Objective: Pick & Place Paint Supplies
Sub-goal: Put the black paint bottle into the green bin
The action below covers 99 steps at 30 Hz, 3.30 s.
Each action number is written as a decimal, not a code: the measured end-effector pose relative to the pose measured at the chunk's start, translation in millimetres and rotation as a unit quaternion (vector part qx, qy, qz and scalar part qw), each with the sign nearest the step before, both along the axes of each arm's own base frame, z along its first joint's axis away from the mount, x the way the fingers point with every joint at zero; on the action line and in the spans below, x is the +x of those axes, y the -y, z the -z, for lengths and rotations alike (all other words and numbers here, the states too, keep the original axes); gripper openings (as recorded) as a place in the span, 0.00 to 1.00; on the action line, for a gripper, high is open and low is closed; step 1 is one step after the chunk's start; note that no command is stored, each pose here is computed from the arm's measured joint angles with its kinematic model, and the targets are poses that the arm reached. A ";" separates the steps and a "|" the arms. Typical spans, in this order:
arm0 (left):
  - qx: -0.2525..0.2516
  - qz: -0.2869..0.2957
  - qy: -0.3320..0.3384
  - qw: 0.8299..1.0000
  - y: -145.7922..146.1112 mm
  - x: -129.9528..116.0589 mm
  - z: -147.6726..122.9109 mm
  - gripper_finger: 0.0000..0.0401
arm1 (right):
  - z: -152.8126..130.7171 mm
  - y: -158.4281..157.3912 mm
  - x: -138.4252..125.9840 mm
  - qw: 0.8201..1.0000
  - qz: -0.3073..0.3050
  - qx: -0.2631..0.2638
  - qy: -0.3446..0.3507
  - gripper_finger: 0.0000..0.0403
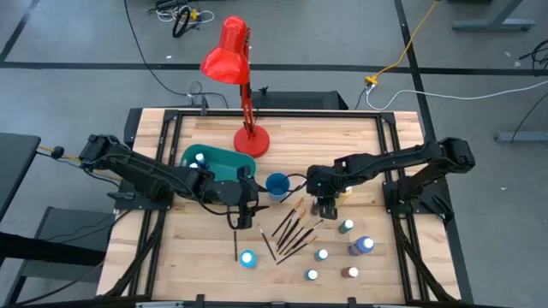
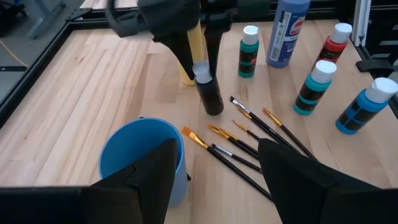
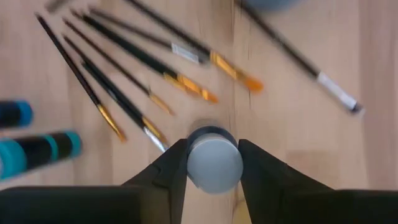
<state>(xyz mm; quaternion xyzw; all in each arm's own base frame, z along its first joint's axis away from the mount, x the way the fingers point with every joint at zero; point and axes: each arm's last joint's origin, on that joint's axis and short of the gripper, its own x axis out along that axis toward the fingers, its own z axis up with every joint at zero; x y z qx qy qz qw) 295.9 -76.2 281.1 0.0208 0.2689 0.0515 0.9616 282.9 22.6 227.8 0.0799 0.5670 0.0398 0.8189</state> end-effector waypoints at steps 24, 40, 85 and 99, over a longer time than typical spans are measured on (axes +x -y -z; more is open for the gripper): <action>0.050 -0.036 -0.043 0.997 3.2 -14.5 -38.0 0.59 | -113.8 -12.5 40.5 0.956 -0.042 -0.116 0.265 0.31; 0.042 -0.048 0.056 0.996 3.3 29.5 -29.4 0.59 | -116.2 -14.1 42.3 0.953 -0.054 -0.100 0.281 0.32; 0.037 -0.124 0.055 0.990 1.9 33.9 -19.9 0.40 | -125.4 -12.2 42.6 0.933 -0.054 -0.166 0.315 0.54; 0.072 -0.294 0.048 0.952 26.4 -21.1 -20.3 0.40 | -150.7 -8.1 17.0 0.924 -0.022 -0.164 0.344 0.53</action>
